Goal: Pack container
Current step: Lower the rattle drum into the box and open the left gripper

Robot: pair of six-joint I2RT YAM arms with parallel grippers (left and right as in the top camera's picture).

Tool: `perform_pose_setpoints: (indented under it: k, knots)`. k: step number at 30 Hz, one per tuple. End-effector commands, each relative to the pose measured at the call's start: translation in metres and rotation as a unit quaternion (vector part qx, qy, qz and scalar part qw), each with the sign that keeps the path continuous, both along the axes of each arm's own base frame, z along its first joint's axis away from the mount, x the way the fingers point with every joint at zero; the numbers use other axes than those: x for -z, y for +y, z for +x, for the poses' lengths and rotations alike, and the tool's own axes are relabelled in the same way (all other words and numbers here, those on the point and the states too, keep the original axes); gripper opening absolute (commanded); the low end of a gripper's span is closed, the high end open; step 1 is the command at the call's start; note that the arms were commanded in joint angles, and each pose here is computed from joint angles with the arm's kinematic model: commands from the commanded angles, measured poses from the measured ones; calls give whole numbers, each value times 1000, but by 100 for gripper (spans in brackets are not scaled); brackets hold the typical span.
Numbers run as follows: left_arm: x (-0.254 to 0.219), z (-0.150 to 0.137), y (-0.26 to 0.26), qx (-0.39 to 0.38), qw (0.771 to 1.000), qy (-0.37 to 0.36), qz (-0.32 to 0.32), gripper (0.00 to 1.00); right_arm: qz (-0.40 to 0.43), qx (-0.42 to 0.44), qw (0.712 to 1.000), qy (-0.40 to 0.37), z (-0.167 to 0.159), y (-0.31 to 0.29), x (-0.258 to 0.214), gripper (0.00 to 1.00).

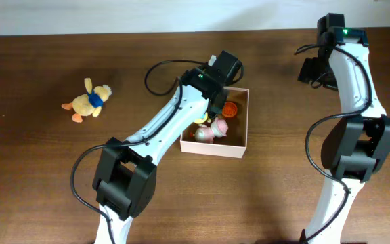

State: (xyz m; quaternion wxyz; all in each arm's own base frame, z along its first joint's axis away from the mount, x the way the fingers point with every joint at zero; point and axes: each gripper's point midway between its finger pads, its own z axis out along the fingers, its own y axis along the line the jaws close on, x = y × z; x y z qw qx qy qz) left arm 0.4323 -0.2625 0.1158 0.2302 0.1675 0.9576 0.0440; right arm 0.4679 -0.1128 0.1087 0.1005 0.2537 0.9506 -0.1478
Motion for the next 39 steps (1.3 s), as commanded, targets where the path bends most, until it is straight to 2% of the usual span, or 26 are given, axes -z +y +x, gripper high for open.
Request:
perform_pose_setpoints:
  k: [1, 9, 27, 28, 29, 32, 34, 36, 39]
  knots:
    - [2, 1, 6, -33, 999, 3, -2, 2, 0, 9, 1000, -2, 0, -2, 1, 99]
    - [5, 4, 18, -68, 997, -7, 19, 2, 0, 9, 1000, -2, 0, -2, 1, 99]
    - [54, 8, 25, -74, 996, 28, 48, 2, 0, 9, 1000, -2, 0, -2, 1, 99]
    - [54, 8, 26, -76, 996, 28, 48, 5, 0, 9, 1000, -2, 0, -2, 1, 99]
    - [54, 10, 28, -78, 995, 28, 48, 14, 0, 9, 1000, -2, 0, -2, 1, 99]
    - [54, 12, 32, -83, 995, 27, 47, 64, 0, 9, 1000, -2, 0, -2, 1, 99]
    - [54, 13, 32, -84, 995, 27, 46, 80, 0, 9, 1000, -2, 0, -2, 1, 99]
    - [53, 14, 32, -84, 995, 25, 45, 87, 0, 9, 1000, -2, 0, -2, 1, 99]
    - [53, 14, 32, -84, 995, 25, 46, 87, 0, 9, 1000, -2, 0, -2, 1, 99]
